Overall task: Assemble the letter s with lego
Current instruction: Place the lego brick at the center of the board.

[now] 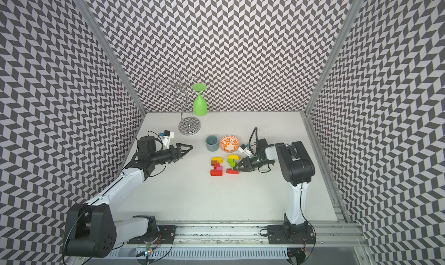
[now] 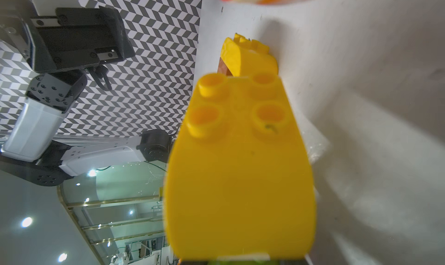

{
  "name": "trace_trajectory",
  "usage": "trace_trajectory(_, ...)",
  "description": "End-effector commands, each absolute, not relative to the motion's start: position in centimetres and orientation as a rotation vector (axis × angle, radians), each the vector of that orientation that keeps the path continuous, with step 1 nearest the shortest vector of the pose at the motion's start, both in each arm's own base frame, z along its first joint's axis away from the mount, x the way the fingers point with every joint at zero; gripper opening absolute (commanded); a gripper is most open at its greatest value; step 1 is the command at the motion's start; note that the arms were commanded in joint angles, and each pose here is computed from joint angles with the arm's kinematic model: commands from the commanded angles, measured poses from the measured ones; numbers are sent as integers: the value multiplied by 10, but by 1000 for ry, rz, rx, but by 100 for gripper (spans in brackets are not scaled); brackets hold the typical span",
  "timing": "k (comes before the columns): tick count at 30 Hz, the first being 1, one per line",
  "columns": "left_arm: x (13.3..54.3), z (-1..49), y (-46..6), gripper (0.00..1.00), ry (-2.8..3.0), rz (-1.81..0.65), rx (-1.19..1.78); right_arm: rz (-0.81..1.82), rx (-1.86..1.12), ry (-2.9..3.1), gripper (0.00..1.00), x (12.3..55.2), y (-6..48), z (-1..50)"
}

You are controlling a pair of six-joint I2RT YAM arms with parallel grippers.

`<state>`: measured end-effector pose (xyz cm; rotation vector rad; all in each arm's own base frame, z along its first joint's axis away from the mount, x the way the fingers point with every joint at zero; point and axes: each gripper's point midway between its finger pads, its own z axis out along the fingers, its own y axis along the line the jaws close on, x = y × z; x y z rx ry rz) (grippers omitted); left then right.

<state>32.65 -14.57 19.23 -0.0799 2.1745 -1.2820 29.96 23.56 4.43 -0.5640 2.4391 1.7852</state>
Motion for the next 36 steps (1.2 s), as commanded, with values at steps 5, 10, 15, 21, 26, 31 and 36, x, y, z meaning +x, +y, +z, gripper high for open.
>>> trace_trajectory(5, 332, 211, -144, 80, 2125, -1261, -26, 1794, -530, 2499, 27, 296, 232, 27)
trace_trajectory(10, 333, 213, -144, 80, 2123, -1256, -28, 1789, -491, 2520, 34, 301, 229, 25)
trace_trajectory(15, 332, 214, -142, 80, 2124, -1252, -31, 1794, -467, 2532, 40, 303, 228, 21)
trace_trajectory(21, 331, 214, -140, 81, 2123, -1245, -37, 1791, -458, 2536, 52, 304, 227, 22)
trace_trajectory(26, 330, 216, -137, 81, 2119, -1237, -41, 1758, -440, 2544, 99, 306, 225, 25)
trace_trajectory(31, 332, 219, -131, 81, 2119, -1187, -43, 1544, -335, 2671, 99, 311, 210, 18)
trace_trajectory(36, 338, 222, -120, 85, 2126, -1096, -47, 1245, -203, 2760, 99, 315, 188, 11)
